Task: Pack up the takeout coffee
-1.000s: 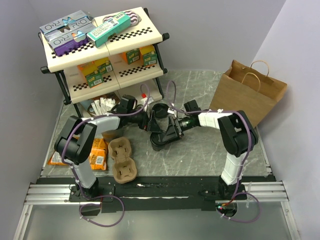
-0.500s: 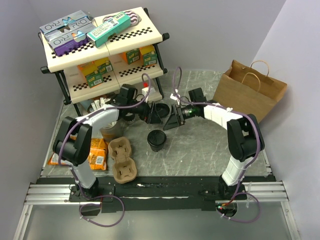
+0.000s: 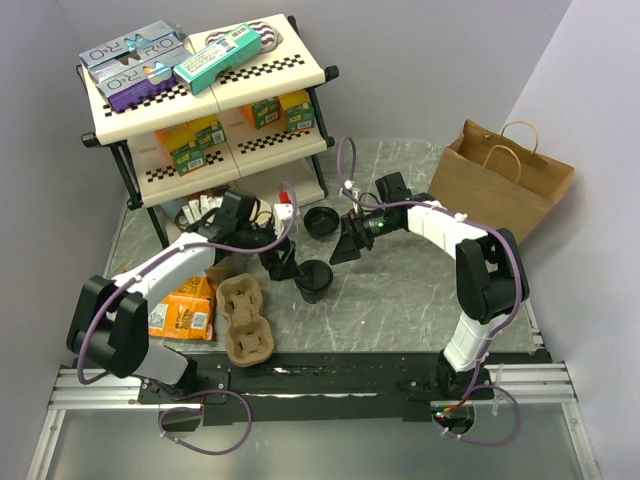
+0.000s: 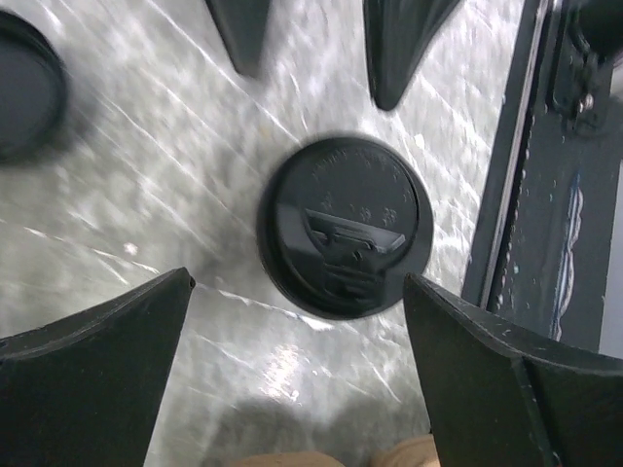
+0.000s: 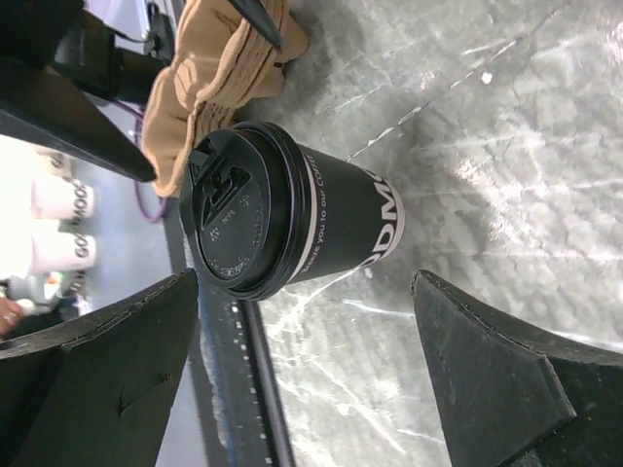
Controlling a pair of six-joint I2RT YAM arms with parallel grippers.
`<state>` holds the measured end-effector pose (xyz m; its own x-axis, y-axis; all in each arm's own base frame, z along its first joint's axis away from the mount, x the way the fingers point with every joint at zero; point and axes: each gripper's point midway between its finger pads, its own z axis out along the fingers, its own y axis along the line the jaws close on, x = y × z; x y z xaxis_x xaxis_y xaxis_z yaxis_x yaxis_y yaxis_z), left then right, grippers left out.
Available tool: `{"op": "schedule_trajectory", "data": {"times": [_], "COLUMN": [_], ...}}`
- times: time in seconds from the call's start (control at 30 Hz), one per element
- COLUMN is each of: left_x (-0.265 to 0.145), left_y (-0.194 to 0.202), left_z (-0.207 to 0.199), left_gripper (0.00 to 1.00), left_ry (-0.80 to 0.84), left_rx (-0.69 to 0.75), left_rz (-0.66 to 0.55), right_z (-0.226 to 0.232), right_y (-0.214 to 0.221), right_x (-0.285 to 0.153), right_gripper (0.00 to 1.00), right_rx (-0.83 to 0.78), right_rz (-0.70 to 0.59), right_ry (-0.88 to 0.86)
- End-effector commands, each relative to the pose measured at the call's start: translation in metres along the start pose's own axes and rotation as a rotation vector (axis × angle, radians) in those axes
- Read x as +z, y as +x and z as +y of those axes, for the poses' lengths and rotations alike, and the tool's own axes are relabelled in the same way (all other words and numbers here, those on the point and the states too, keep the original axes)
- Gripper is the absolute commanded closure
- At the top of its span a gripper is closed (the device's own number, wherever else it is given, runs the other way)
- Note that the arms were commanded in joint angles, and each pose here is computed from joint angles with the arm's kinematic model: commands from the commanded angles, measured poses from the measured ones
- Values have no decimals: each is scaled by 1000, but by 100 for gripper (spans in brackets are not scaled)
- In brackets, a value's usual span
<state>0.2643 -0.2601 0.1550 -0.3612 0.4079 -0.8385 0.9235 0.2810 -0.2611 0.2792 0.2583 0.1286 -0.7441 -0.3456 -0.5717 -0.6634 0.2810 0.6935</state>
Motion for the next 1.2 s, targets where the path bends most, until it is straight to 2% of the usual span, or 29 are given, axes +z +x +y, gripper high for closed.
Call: {"op": "schedule_trajectory", "data": {"times": [0.0,0.5,0.83,1.17], "left_x": [6,19,29,35], "left_y": [9,7,15,31], "left_z": [-8,-23,-26,-29], "left_gripper": [4,4,6,9], "left_ry": [18,57,65,48], "left_rx": [74,98,70,82], "left_rz": [9,-25,-29,8], "right_z": [20,49,40,36], "right_y": [-21,2,12,9], "right_x": [-4,15,34,36], "right_gripper": [4,0,1,6], "right_rx": [-247,-604,-713,-740], "right_rz": [-33,30,56,29], "right_ry": [-15,-66,16,93]}}
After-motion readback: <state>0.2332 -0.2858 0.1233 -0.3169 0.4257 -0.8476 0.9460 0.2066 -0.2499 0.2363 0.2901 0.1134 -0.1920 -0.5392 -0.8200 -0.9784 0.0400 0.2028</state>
